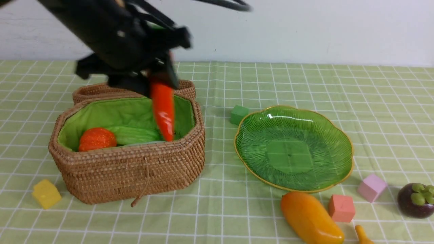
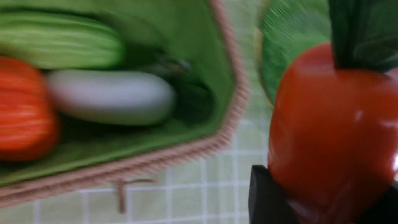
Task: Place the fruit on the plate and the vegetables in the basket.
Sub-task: Use the left arm to grab a carrot and put it into the left basket
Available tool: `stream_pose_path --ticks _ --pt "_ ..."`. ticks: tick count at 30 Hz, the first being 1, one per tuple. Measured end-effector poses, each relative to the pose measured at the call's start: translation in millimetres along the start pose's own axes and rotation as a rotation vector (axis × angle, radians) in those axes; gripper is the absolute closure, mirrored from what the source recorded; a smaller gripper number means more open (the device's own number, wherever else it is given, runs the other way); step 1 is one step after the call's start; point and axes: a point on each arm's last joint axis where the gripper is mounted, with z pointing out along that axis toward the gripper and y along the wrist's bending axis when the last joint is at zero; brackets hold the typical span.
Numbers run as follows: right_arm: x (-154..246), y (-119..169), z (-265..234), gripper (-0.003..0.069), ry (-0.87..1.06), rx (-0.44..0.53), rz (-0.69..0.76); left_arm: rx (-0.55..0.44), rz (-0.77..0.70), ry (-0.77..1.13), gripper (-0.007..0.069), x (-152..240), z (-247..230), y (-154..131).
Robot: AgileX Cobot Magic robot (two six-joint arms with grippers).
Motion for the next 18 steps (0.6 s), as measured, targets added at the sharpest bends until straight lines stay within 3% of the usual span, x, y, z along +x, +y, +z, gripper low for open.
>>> stream_pose_path --ticks 6,9,14,18 --pt "0.0 0.0 0.0 0.0419 0.000 0.000 0.000 -0.139 -0.477 -0.006 0.0297 -32.1 25.3 56.0" --pt "0.0 0.0 0.0 0.0419 0.000 0.000 0.000 -0.154 -0.536 0.024 0.0297 -34.3 45.5 60.1" --pt "0.0 0.0 0.0 0.0419 0.000 0.000 0.000 -0.082 -0.590 0.090 0.0291 -35.8 73.7 56.3" --pt "0.0 0.0 0.0 0.0419 0.000 0.000 0.000 -0.031 -0.622 0.092 0.0198 -37.9 79.7 52.9"
